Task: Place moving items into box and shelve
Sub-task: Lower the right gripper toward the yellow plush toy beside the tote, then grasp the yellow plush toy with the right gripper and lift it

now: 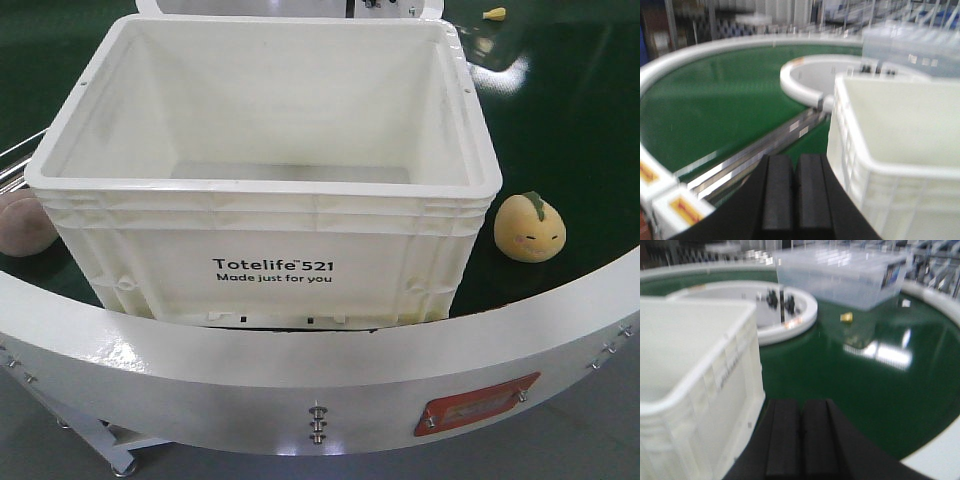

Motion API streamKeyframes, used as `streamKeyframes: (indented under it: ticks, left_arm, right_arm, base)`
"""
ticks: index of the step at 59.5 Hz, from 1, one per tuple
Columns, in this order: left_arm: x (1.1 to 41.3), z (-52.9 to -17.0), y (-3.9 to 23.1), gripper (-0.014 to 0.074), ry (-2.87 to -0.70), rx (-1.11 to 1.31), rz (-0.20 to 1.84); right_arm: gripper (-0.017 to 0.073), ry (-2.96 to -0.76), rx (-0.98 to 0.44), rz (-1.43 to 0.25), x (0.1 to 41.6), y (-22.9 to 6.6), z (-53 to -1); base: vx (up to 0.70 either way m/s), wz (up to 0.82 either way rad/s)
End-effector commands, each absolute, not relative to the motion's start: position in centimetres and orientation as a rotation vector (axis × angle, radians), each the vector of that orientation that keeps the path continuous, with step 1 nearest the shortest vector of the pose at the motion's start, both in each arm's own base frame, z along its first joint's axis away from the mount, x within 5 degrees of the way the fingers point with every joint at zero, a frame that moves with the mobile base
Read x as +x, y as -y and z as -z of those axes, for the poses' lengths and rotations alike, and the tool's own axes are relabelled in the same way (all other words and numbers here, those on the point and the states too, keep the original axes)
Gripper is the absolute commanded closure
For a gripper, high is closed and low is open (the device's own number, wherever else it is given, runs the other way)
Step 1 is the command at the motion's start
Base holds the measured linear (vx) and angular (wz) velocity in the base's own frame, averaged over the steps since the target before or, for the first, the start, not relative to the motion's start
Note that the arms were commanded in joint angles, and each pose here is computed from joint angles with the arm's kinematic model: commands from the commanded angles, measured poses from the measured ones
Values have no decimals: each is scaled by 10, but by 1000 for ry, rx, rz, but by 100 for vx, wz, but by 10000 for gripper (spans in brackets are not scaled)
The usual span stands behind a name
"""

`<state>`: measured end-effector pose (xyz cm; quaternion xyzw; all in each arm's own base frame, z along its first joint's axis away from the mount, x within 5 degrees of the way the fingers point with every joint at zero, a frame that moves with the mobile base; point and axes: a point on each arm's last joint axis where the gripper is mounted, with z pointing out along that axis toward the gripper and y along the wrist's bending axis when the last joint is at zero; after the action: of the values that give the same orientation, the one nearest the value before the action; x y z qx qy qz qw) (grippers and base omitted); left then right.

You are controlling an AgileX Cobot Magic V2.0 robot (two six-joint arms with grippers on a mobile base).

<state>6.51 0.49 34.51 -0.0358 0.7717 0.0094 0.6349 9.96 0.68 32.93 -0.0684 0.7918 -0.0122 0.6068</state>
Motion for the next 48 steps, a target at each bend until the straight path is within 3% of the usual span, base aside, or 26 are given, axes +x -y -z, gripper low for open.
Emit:
streamKeyframes:
  ticks: [1,18,27,31,37,43,48]
  left_arm:
    - [77,-352,-5,607,-1786,-87,-19]
    - [95,-341,-6,607,-1921,-94,-23]
    - [95,-341,-6,607,-1921,-94,-23]
    - [95,-341,-6,605,-1922,-94,-24]
    - [94,-340,-6,566,-1933,-90,-36]
    - [94,-340,-8,451,-1936,-76,-74]
    - [94,-340,-10,302,-1936,-66,-102]
  right_arm:
    - [575,-1837,-172,43,115,-8,-336]
    - [566,-2099,-201,53,146,-10,-305]
    - [485,-2179,-204,50,156,-10,-295]
    - [421,-2193,-206,50,159,-11,-292]
    - [241,-2196,-200,45,166,-11,-289]
    - [72,-2189,-176,33,172,-12,-287]
    - [-56,-2182,-155,20,179,-12,-285]
  base:
    - [0,0]
    - [0,0]
    - [0,0]
    - [0,0]
    - [0,0]
    - [0,0]
    - [0,0]
